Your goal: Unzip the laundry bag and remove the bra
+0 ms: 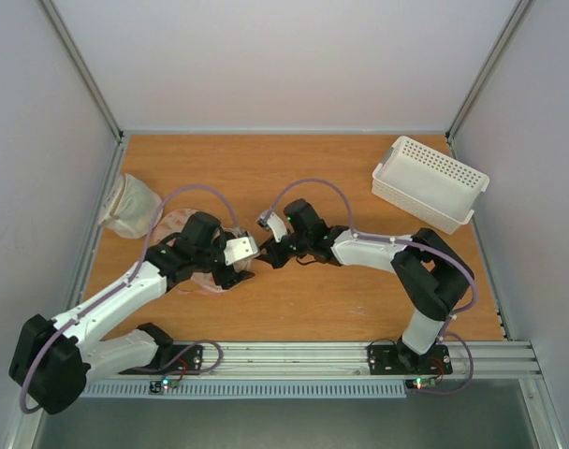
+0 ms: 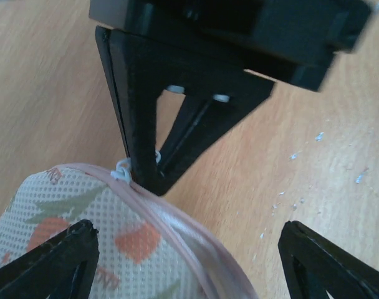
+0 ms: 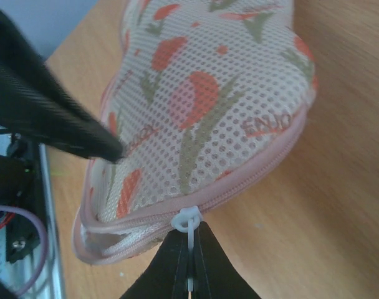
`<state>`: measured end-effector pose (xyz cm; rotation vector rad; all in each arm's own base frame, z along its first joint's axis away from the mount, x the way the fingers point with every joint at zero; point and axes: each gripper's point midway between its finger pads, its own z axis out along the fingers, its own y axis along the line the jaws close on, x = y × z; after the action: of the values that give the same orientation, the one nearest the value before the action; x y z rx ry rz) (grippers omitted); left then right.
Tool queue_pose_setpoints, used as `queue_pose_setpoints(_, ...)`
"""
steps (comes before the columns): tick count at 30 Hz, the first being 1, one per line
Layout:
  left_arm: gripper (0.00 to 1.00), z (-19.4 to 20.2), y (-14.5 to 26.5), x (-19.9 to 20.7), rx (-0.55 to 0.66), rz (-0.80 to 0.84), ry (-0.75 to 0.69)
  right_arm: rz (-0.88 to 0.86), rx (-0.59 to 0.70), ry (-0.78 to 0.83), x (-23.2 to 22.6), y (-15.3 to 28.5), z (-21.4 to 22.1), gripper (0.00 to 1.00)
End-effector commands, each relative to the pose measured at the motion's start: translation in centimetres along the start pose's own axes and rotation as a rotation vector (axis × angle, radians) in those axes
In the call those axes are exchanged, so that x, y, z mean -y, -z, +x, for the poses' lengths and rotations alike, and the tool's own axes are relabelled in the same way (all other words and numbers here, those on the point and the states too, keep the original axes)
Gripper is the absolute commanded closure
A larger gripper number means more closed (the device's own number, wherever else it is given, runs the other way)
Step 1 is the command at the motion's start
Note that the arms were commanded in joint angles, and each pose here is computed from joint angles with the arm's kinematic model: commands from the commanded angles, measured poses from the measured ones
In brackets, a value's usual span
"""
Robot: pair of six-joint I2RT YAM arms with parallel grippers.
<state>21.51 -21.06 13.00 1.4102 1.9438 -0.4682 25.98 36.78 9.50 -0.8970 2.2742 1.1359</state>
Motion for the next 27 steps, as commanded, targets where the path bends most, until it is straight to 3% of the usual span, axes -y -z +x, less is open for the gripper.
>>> queue_pose_setpoints(1,0.21,1.7,-0.1,-1.7,-0.1,-0.126,0.071,-0.068,0.072,0.052,-2.8,0.0,-3.1,0.99)
queue_pose_setpoints(5,0.22,2.8,-0.3,-2.2,-0.145,-0.167,0.04,-0.087,0.066,0.075,-3.7,0.1,-3.4,0.99)
queue_pose_setpoints(7,0.28,2.6,-0.3,-2.8,-0.137,-0.199,0.015,-0.099,0.063,0.094,-4.3,0.1,-3.4,0.99)
queue_pose_setpoints(14,0.63,2.6,-0.2,-3.7,-0.144,-0.246,-0.029,-0.084,0.068,0.106,-4.2,0.3,-3.6,0.99)
queue_pose_setpoints(20,0.99,2.4,0.1,-3.9,-0.142,-0.256,-0.023,-0.069,0.075,0.1,-3.7,0.5,-3.8,0.99)
queue_pose_setpoints(27,0.99,2.4,-0.1,-3.1,-0.127,-0.219,-0.167,0.07,0.063,0.043,1.7,1.6,-3.2,0.99)
